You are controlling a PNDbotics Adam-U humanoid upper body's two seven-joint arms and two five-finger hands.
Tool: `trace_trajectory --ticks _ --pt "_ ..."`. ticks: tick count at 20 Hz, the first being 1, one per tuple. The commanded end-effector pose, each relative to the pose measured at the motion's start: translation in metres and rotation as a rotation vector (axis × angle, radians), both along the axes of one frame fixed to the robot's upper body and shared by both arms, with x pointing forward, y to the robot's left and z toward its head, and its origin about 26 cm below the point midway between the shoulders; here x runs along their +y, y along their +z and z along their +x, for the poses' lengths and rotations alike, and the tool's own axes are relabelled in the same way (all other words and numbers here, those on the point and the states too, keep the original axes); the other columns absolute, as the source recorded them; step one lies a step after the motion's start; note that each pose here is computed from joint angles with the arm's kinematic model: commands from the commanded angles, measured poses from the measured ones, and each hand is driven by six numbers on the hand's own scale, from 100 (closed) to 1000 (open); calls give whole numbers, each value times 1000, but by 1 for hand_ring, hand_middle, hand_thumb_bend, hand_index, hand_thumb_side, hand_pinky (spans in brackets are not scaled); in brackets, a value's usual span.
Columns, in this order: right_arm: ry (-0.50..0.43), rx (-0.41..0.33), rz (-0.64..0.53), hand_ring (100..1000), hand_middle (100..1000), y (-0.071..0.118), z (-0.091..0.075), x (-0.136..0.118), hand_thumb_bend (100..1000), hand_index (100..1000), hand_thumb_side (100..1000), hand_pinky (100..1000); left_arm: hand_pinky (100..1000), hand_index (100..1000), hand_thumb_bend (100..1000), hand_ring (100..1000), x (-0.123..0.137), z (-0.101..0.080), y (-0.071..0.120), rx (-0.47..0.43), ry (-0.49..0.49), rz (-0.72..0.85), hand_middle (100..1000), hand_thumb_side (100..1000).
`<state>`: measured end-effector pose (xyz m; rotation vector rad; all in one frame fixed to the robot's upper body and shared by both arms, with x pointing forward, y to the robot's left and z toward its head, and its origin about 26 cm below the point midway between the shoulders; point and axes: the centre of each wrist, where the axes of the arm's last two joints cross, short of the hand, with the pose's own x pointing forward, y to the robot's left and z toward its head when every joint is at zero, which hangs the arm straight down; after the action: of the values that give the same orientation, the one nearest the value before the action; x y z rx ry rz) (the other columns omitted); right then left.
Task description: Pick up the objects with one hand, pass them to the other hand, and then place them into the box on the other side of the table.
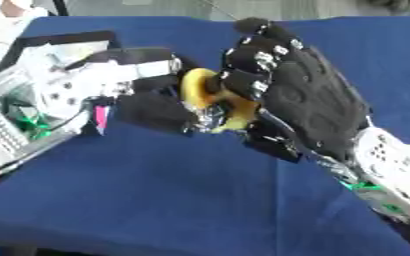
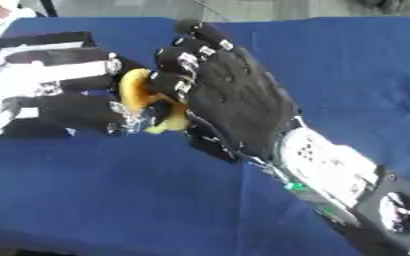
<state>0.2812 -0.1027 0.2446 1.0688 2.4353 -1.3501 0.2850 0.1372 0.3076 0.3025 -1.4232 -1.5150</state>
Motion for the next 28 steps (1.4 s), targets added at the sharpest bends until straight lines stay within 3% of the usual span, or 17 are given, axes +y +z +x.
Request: trace_trajectory --ticks 1,4,5,6,9,10,22,27,28 --pt "5 -48 11 570 397 10 -3 -1 161 503 100 811 710 551 100 577 6 1 2 115 72 69 419 229" --pt "-8 -49 10 604 467 10 -3 -1 158 572 100 810 692 498 100 533 7 1 4 70 97 50 360 245" --pt "-19 -46 11 655 531 9 -3 -1 177 636 100 814 685 472 100 512 8 2 4 51 110 41 333 249" --pt "-42 -42 10 721 607 8 -3 -2 321 699 100 822 682 453 100 494 10 2 4 29 130 30 314 249" --pt "-136 -13 -22 833 769 6 -2 -4 607 821 100 868 679 432 100 468 22 5 4 -26 203 -1 291 236" --pt "-164 0 -34 843 784 5 -2 -5 627 841 100 871 679 428 100 465 29 7 3 -42 240 -16 286 235" --pt "-251 -19 -77 866 811 7 3 -21 651 863 100 883 661 402 100 423 102 36 4 -142 649 -257 240 320" --pt "-340 -48 -42 853 794 12 11 -47 601 846 100 879 669 418 100 434 147 53 11 -266 893 -359 253 359" --pt "-363 -49 -26 848 791 15 13 -55 541 842 100 876 672 432 100 443 155 56 11 -303 931 -369 266 372"
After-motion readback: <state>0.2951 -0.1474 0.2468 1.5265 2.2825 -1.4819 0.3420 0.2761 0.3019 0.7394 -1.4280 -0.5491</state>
